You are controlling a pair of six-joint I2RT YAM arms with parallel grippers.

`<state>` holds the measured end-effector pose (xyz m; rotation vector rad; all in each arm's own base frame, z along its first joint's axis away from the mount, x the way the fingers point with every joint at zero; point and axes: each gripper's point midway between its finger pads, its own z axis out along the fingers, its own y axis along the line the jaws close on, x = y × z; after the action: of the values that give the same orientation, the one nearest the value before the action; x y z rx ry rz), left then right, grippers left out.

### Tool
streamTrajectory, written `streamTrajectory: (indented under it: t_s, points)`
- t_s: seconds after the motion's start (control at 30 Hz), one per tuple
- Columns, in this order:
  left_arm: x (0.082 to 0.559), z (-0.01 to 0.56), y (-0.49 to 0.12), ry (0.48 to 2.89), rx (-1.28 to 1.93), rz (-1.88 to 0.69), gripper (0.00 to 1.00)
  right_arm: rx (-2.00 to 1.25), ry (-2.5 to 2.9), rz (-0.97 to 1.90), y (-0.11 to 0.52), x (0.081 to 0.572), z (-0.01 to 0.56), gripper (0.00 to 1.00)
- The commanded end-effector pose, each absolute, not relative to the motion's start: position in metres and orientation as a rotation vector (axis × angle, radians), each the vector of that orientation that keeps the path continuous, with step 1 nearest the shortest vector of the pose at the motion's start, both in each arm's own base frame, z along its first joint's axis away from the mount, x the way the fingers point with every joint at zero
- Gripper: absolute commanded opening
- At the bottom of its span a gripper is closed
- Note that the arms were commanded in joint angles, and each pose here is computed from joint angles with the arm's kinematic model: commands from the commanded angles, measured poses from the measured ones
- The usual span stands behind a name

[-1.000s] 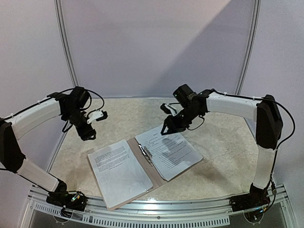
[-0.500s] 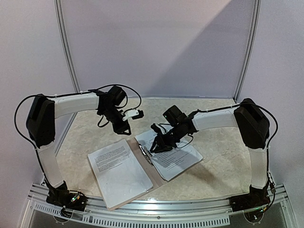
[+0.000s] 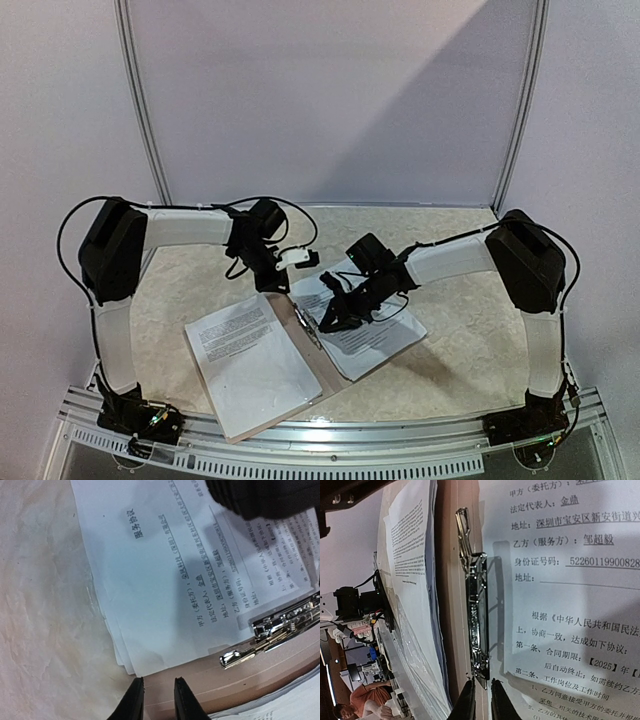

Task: Put the files into the folder
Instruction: Close the spring clip on the folder with some files.

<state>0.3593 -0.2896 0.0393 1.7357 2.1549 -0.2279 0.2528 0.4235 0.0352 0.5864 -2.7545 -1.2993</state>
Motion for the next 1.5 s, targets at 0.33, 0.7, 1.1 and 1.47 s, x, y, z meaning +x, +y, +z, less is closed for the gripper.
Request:
streamTrajectory:
  t_s: [0.33, 0.7, 1.1, 1.47]
  points:
    - [0.351, 0.014, -0.302, 2.05, 1.868, -0.129, 0.24, 0.567, -2.716, -1.304, 0.423, 0.247, 0.025, 0.11]
    - [0.339, 0.008, -0.308, 2.036, 1.929, -0.166, 0.24, 0.556, -2.71, -1.314, 0.424, 0.248, 0.026, 0.11]
    - [0.313, 0.033, -0.328, 1.956, 1.992, -0.274, 0.25, 0.543, -2.729, -1.378, 0.431, 0.255, 0.043, 0.12]
    - [0.298, 0.037, -0.337, 1.926, 2.044, -0.278, 0.25, 0.49, -2.95, -1.273, 0.411, 0.279, 0.063, 0.16]
